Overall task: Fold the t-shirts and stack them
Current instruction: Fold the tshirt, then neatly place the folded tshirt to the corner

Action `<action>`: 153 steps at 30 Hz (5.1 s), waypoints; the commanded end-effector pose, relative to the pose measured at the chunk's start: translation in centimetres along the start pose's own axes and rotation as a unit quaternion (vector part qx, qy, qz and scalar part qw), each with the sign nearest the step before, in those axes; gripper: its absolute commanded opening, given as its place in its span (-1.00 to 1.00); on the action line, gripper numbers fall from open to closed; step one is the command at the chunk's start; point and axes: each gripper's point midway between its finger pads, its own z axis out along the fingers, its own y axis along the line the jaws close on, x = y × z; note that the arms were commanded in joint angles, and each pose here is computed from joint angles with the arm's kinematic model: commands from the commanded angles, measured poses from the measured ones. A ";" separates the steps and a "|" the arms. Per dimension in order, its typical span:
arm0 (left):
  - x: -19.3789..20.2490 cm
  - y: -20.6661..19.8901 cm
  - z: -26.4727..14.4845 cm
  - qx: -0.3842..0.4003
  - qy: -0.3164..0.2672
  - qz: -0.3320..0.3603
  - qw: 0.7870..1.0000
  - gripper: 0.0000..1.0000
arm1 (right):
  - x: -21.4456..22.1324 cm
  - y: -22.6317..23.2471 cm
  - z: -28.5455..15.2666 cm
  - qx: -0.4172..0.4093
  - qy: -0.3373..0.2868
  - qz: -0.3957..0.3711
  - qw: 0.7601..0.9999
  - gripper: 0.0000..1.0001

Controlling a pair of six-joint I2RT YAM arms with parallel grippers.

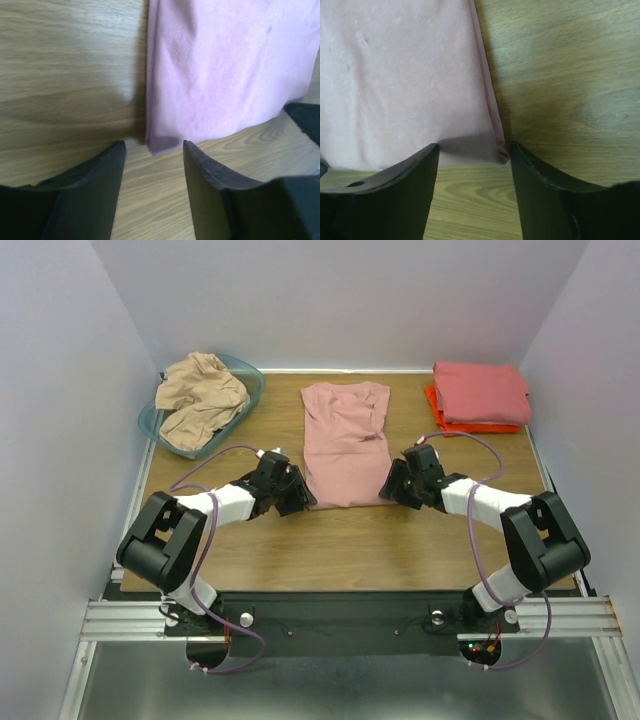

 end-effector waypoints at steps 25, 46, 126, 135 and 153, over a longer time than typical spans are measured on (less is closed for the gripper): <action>12.2 -3.5 -7.8 0.116 0.071 0.027 0.990 -1.00 | 8.1 -2.9 -12.3 -0.082 0.072 0.010 0.994 -0.99; -3.8 -11.4 -9.6 0.071 -0.105 0.083 0.988 -1.00 | -12.0 4.1 -15.6 -0.003 -0.167 -0.021 0.986 -0.99; -0.4 7.0 -9.4 -0.082 -0.122 -0.075 0.986 0.92 | -6.8 2.7 12.9 0.057 0.051 -0.290 0.954 -0.28; -2.5 7.4 -11.9 -0.117 -0.168 -0.058 0.977 0.95 | -13.1 3.9 10.7 0.095 -0.042 -0.320 0.942 -0.99; -5.9 5.8 -16.2 -0.133 -0.229 -0.049 0.963 0.97 | -33.9 1.9 -6.8 0.212 -0.266 -0.362 0.868 -0.99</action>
